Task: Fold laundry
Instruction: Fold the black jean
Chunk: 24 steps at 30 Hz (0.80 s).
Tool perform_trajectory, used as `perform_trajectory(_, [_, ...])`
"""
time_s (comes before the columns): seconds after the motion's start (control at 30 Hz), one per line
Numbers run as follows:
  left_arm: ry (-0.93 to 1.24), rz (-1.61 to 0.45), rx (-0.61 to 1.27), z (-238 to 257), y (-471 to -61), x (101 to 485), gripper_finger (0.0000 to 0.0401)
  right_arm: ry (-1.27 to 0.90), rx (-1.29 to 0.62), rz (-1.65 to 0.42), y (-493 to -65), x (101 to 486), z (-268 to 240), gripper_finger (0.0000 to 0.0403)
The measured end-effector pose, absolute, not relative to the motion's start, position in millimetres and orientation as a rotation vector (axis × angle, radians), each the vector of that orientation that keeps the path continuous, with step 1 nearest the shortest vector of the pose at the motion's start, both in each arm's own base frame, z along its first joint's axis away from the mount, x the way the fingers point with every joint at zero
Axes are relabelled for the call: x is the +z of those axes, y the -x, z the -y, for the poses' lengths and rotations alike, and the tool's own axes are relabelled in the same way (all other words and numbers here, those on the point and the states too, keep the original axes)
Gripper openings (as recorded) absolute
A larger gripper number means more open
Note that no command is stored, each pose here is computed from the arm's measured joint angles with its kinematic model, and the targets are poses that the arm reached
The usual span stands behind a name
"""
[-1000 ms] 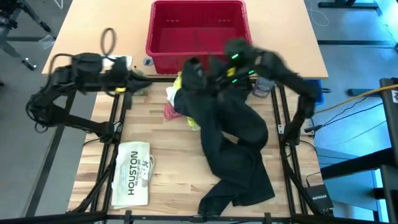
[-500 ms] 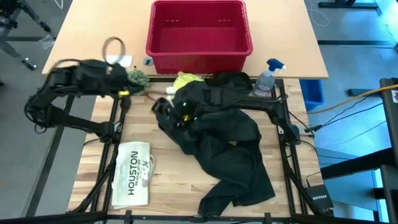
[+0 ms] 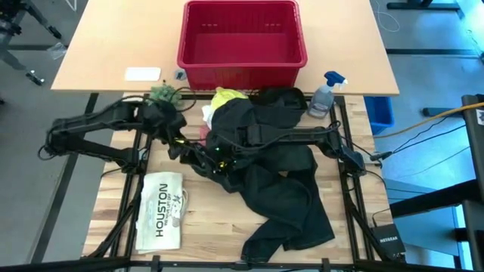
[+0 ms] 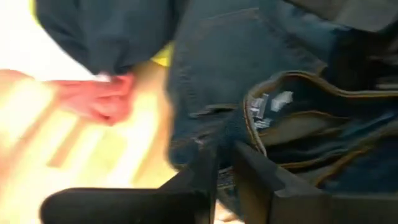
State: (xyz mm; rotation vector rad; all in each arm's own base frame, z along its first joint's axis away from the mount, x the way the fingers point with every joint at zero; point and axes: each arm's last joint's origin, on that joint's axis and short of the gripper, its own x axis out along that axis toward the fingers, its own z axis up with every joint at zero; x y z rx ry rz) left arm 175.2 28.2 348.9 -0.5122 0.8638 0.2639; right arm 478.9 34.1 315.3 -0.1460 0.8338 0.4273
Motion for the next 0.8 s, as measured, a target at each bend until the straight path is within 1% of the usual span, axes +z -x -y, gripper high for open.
perform_trajectory(0.17, [0.581, -0.783, 0.273, -28, -172, 356, 0.0125, 0.142, 0.424, -0.833, -479, 315, -34, 0.0026])
perform_trajectory(0.33, [0.622, -0.767, 0.304, -28, -171, 357, 0.0194, 0.141, 0.423, -0.833, -479, 316, -33, 0.0026])
perform_trajectory(0.4, [0.620, -0.790, 0.360, -29, -170, 354, 0.0211, 0.141, 0.424, -0.834, -479, 316, -33, 0.0026])
perform_trajectory(0.47, [0.603, -0.840, 0.433, -31, -169, 348, 0.0219, 0.141, 0.423, -0.834, -479, 316, -33, 0.0026])
perform_trajectory(0.6, [0.571, -0.900, 0.492, -33, -175, 341, 0.0215, 0.139, 0.422, -0.835, -479, 316, -33, 0.0026])
perform_trajectory(0.67, [0.551, -0.917, 0.502, -34, -180, 338, 0.0197, 0.136, 0.422, -0.835, -479, 316, -33, 0.0026])
perform_trajectory(0.73, [0.531, -0.942, 0.510, -35, -183, 335, 0.0158, 0.119, 0.428, -0.832, -479, 316, -34, 0.0026])
perform_trajectory(0.8, [0.514, -0.958, 0.504, -35, -184, 333, 0.0093, 0.107, 0.444, -0.823, -479, 316, -34, 0.0026])
